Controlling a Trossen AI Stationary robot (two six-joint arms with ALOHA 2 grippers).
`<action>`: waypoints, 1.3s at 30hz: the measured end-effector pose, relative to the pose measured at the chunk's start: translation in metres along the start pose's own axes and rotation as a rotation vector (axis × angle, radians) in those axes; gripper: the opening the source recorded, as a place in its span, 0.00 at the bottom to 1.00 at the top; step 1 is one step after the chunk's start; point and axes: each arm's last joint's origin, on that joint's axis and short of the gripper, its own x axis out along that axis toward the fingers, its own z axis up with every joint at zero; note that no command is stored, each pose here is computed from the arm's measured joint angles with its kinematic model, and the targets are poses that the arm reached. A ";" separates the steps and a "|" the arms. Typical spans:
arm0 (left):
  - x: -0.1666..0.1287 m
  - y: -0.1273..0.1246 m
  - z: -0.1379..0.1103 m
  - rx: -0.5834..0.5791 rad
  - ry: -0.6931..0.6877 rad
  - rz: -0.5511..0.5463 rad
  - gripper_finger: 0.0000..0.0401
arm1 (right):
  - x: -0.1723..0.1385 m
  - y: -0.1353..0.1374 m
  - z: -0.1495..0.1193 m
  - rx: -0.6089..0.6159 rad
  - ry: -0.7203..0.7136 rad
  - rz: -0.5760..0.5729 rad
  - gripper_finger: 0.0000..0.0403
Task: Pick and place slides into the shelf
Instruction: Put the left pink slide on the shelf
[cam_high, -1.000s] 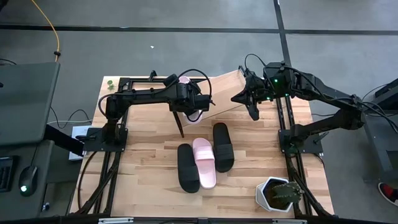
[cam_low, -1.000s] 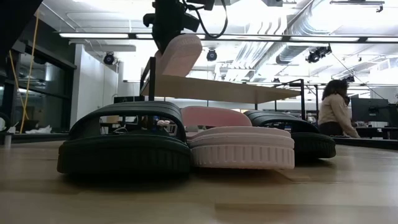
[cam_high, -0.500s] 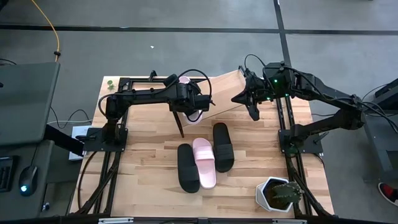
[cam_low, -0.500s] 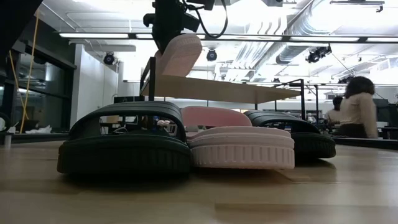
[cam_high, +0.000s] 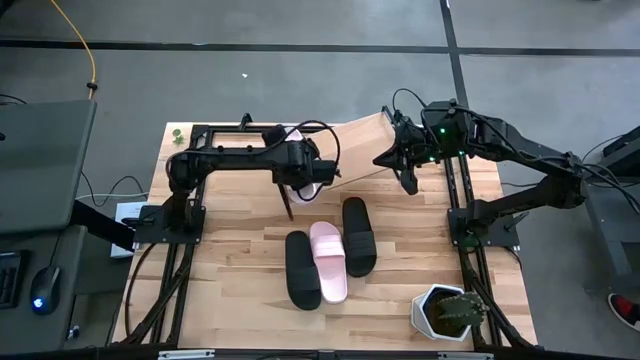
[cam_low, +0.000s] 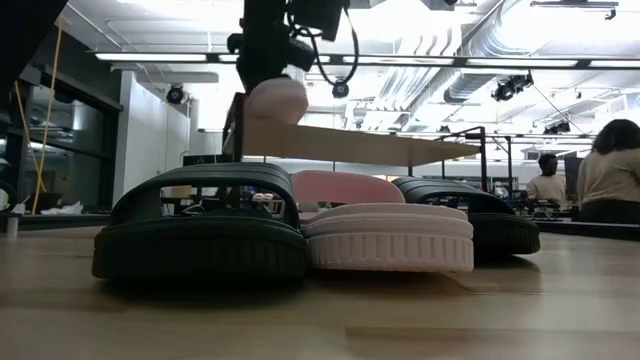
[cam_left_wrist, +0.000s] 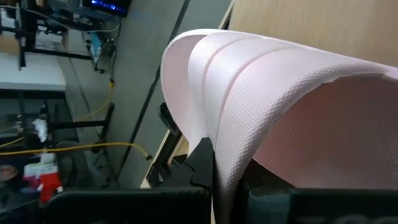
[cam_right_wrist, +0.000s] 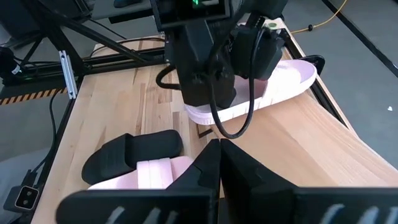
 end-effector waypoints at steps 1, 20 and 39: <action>0.002 -0.002 -0.001 0.004 0.008 0.006 0.01 | 0.000 0.000 0.000 0.000 0.000 0.000 0.00; 0.008 -0.004 -0.004 0.071 0.035 0.000 0.01 | 0.000 0.000 0.000 -0.002 0.000 0.000 0.00; 0.001 0.005 -0.007 0.064 0.033 -0.047 0.01 | 0.000 0.000 0.000 -0.002 0.001 0.000 0.00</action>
